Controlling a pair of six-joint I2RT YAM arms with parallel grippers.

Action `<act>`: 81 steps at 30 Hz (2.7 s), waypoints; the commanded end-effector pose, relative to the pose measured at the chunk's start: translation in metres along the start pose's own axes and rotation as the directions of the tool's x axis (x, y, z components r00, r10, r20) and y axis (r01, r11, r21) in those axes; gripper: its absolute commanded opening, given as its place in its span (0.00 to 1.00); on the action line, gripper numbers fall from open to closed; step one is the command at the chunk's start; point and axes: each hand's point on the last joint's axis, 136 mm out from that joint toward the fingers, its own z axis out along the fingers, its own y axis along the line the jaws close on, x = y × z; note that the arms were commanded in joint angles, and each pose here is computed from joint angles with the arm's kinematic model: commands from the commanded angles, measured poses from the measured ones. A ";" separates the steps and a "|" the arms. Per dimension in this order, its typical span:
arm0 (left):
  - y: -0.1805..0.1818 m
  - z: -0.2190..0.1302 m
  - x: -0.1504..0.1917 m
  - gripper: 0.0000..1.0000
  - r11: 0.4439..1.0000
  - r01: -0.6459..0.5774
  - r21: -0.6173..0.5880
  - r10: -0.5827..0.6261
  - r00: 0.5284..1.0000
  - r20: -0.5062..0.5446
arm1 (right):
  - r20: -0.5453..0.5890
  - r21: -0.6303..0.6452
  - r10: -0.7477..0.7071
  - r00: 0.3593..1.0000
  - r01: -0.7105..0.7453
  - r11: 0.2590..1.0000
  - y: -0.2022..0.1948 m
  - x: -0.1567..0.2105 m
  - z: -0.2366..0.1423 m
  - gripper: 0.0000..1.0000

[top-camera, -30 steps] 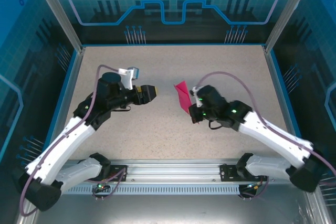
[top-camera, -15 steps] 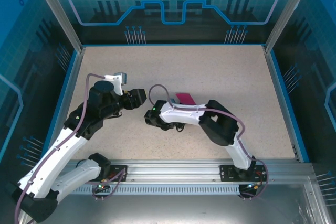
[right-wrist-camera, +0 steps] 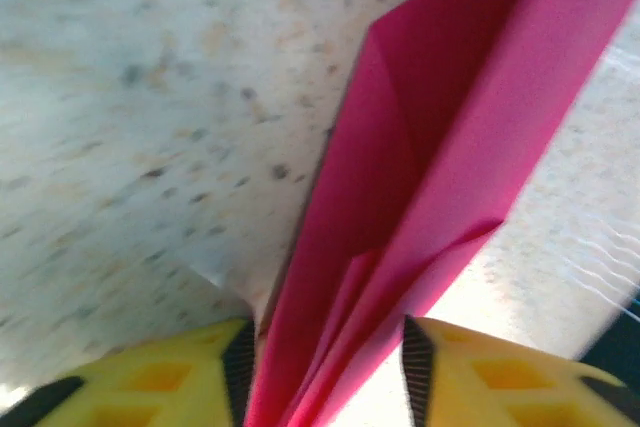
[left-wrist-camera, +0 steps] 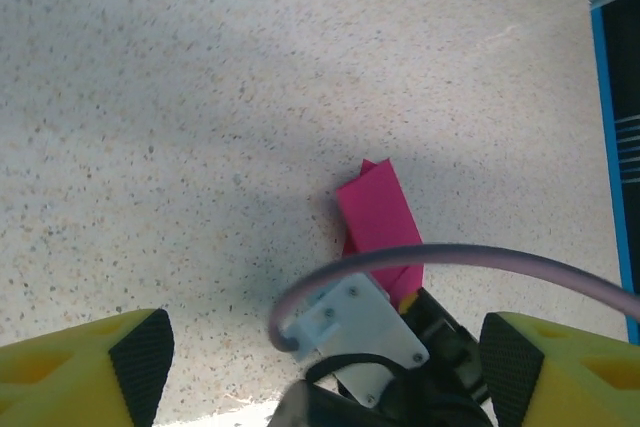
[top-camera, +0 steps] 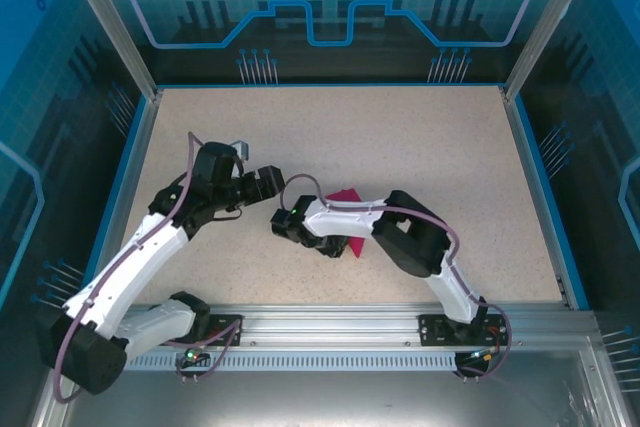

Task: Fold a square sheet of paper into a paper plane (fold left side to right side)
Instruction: Turn over the paper at the center of the table, then fold the wing for the fifth time at the center of the table.

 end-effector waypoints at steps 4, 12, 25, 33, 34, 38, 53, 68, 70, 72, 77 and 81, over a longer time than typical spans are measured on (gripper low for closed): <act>-0.024 0.023 -0.010 0.82 0.980 0.109 0.169 -0.096 0.992 -0.081 | 0.145 -0.365 0.095 0.985 -0.035 0.930 0.023 0.010 -0.056 0.69; -0.066 0.093 0.029 0.77 0.955 0.073 0.287 0.014 0.957 -0.290 | 0.243 -0.627 0.367 0.898 -0.143 0.766 -0.017 0.038 -0.086 0.78; -0.063 0.186 0.077 0.72 0.983 0.048 0.175 0.034 0.900 -0.434 | 0.194 -0.830 0.739 0.646 -0.293 0.474 -0.103 0.050 -0.074 0.96; -0.065 0.211 0.087 0.56 0.977 0.040 0.210 0.068 0.873 -0.484 | 0.171 -0.890 0.850 0.498 -0.291 0.350 -0.129 0.044 -0.067 0.99; -0.064 0.213 0.088 0.52 0.977 0.037 0.211 0.072 0.871 -0.487 | 0.174 -0.890 0.853 0.492 -0.292 0.351 -0.131 0.043 -0.065 0.99; -0.059 0.224 0.083 0.32 0.974 0.007 0.225 0.101 0.879 -0.466 | 0.216 -0.883 0.845 0.489 -0.272 0.383 -0.133 0.037 -0.059 0.99; -0.074 0.183 0.052 0.00 0.830 -0.004 0.557 0.257 0.890 -0.377 | 0.081 -0.977 0.814 0.576 -0.116 0.180 -0.138 -0.015 -0.024 0.77; -0.076 0.166 0.064 0.00 0.772 0.011 0.636 0.315 0.861 -0.398 | 0.041 -0.999 0.796 0.604 0.013 0.042 -0.132 -0.054 0.004 0.67; -0.076 0.166 0.064 0.00 0.772 0.014 0.636 0.315 0.860 -0.401 | 0.043 -0.999 0.795 0.605 0.042 0.023 -0.129 -0.054 0.003 0.65; -0.075 0.167 0.065 0.00 0.771 0.017 0.637 0.315 0.859 -0.404 | 0.040 -0.999 0.790 0.612 0.051 0.010 -0.125 -0.053 0.003 0.63; -0.072 0.169 0.068 0.00 0.779 0.017 0.627 0.313 0.855 -0.412 | 0.047 -0.998 0.782 0.622 0.066 0.007 -0.120 -0.048 0.001 0.55; -0.067 0.173 0.069 0.00 0.790 0.020 0.613 0.305 0.854 -0.422 | 0.041 -0.999 0.775 0.631 0.040 0.020 -0.117 -0.043 0.004 0.48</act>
